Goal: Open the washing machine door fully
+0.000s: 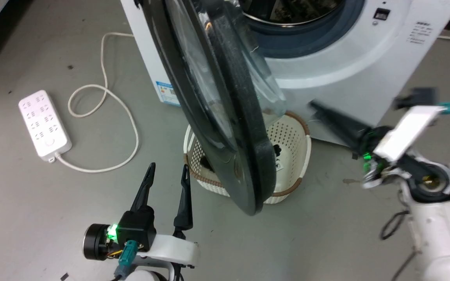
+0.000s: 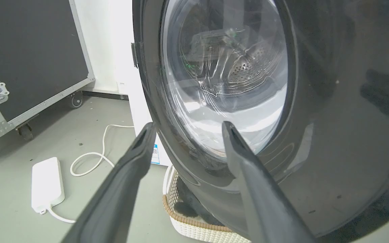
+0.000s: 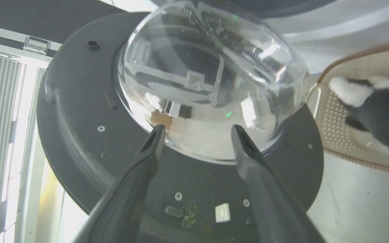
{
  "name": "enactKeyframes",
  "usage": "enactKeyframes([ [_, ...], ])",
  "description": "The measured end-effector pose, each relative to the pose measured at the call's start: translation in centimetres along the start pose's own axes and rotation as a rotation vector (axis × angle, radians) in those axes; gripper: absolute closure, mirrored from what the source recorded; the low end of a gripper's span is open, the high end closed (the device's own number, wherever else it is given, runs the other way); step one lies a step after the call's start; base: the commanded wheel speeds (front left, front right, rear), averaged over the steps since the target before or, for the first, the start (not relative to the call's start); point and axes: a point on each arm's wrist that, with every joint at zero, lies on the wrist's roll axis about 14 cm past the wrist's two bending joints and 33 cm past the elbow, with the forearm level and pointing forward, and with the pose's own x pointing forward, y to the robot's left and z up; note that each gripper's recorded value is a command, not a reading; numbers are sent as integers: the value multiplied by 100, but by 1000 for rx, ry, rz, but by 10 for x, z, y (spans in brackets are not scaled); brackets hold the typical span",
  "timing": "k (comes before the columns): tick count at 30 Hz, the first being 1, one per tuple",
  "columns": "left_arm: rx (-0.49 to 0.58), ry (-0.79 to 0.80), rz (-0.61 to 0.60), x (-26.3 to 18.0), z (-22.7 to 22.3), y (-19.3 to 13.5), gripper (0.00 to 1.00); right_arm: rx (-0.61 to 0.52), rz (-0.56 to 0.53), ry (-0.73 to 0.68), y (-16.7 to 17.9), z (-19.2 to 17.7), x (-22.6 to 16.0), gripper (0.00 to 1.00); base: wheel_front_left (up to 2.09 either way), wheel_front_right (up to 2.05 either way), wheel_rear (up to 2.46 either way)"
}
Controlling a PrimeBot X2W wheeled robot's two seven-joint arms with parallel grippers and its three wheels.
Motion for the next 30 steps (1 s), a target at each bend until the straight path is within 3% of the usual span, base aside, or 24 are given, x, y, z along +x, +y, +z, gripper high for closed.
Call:
enactKeyframes([
  [3, -6, 2, -12, 0, 0, 0, 0, -175, -27, -183, 15, 39, -26, 0, 0, 0, 0],
  [6, -16, -6, -21, 2, 2, -1, 0, -439, -79, -368, 35, 67, -61, 0, 0, 0, 0],
  [12, -31, -24, -54, 3, 7, -7, 0, -1022, -235, -591, 46, 82, -128, 0, 0, 0, 0],
  [15, -37, -33, -71, 2, 11, -11, 0, -1222, -297, -677, 45, 83, -158, 0, 0, 0, 0],
  [21, -42, -51, -97, -2, 17, -17, 0, -1330, -456, -775, 25, 70, -206, 0, 0, 0, 0],
  [30, -50, -43, -149, -10, 15, -32, 0, -1262, -616, -830, -2, 26, -236, 0, 0, 0, 0],
])
